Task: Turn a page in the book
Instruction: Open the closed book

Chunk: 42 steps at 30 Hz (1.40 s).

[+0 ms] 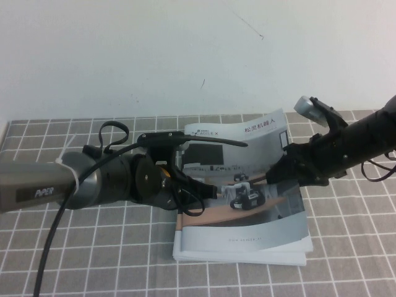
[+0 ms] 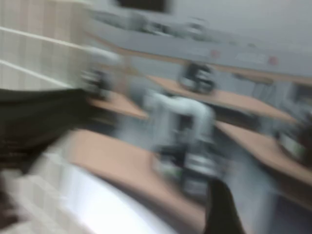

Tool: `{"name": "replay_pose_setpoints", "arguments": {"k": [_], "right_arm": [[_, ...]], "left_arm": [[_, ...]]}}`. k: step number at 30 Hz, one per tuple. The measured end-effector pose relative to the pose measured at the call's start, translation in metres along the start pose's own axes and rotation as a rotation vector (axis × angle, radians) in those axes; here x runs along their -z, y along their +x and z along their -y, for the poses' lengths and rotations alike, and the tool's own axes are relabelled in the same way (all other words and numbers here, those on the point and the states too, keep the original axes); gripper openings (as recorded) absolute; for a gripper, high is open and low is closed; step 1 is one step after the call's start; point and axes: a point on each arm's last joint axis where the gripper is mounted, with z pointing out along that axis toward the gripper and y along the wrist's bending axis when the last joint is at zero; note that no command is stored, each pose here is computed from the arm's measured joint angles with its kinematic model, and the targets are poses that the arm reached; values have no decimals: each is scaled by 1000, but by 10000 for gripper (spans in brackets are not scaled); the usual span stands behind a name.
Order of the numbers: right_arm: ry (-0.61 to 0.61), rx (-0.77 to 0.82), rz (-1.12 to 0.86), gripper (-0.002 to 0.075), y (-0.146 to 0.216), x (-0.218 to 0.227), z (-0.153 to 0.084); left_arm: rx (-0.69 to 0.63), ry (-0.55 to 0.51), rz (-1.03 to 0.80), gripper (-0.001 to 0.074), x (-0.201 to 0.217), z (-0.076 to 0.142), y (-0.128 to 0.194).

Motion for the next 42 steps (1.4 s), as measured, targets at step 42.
{"name": "replay_pose_setpoints", "arguments": {"k": [42], "right_arm": [[-329, 190, 168, 381, -17, 18, -76]], "left_arm": [[-734, 343, 344, -2, 189, 80, 82]]}}
